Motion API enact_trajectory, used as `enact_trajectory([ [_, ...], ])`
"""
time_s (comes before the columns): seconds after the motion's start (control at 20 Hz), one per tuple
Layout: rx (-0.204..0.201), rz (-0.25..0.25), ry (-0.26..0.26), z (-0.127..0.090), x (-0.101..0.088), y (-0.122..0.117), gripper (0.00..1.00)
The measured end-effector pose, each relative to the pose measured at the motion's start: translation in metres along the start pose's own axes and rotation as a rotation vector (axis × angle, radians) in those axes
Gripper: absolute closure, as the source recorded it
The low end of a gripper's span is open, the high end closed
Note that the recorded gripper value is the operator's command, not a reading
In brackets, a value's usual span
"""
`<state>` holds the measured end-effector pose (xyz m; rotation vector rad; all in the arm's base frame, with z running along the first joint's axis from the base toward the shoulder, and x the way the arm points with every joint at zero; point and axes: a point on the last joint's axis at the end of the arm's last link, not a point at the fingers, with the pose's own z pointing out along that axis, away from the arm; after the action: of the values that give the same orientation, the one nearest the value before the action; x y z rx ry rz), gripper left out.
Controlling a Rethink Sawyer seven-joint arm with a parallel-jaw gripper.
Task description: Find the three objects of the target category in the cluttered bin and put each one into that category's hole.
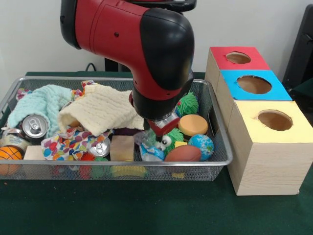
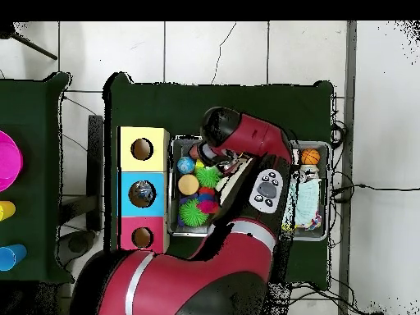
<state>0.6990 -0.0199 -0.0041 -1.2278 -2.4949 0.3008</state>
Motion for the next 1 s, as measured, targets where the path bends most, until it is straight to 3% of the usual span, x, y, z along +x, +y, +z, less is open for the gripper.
enact_trajectory([
  [0.05,0.006,-0.003,-0.012,0.001,-0.002,0.000,1.00],
  [0.35,0.053,-0.071,-0.238,0.010,-0.023,0.003,1.00],
  [0.55,0.052,-0.089,-0.295,0.006,-0.026,0.007,1.00],
  [1.0,0.029,-0.088,-0.317,-0.008,-0.025,0.010,1.00],
])
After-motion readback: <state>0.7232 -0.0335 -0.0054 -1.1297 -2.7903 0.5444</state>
